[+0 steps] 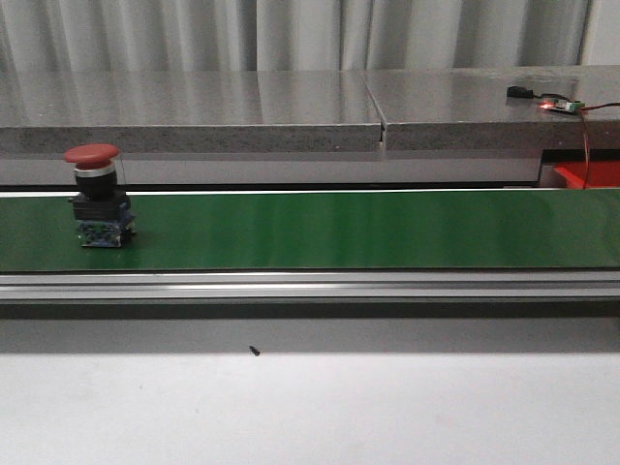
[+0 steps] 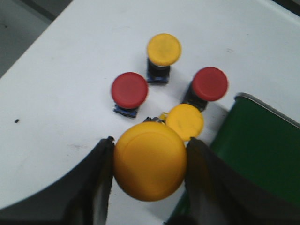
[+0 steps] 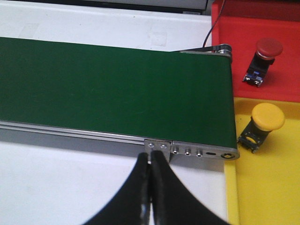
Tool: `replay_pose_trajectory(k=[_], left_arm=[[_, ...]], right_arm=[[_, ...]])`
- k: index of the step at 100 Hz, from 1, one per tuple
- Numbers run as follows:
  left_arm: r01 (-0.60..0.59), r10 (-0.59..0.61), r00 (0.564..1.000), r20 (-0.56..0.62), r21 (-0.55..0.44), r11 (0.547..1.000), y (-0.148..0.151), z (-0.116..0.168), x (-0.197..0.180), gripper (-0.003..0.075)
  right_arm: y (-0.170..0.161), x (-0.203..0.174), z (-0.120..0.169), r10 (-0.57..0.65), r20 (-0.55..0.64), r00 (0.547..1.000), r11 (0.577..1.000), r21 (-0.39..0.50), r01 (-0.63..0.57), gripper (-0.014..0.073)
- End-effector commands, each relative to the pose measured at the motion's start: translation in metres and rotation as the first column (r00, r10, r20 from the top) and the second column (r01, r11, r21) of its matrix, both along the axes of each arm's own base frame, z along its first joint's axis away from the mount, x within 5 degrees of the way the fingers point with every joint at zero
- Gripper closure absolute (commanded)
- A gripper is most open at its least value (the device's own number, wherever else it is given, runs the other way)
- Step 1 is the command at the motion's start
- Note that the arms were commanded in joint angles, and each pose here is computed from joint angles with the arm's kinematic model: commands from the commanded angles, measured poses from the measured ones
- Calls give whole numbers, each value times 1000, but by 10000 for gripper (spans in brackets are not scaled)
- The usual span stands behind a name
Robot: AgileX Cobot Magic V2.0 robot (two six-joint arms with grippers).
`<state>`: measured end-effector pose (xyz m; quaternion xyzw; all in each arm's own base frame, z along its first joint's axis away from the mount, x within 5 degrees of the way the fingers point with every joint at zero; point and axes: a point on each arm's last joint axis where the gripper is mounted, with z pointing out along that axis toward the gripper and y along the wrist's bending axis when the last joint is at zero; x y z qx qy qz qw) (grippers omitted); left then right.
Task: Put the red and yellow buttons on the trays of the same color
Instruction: 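Grasp a yellow button with the left gripper and place it on the belt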
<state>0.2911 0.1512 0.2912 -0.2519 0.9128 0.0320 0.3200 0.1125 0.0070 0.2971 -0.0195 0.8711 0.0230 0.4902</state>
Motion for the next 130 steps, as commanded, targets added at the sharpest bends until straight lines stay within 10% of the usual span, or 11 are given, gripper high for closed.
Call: replay_pose_trajectory(k=[1, 69, 99, 130], left_arm=[[33, -37, 994, 99, 38, 999, -14, 26, 2, 603], [202, -204, 978, -32, -64, 977, -63, 0, 25, 594], [288, -294, 956, -17, -144, 947, -74, 0, 24, 207], [340, -335, 939, 76, -86, 936, -84, 32, 9, 220]], right_arm=[[0, 3, 13, 0, 87, 996, 1000, -3, 0, 655], [0, 3, 13, 0, 87, 996, 1000, -3, 0, 655], [0, 3, 13, 0, 87, 996, 1000, -3, 0, 655], [0, 3, 13, 0, 87, 996, 1000, -3, 0, 655]])
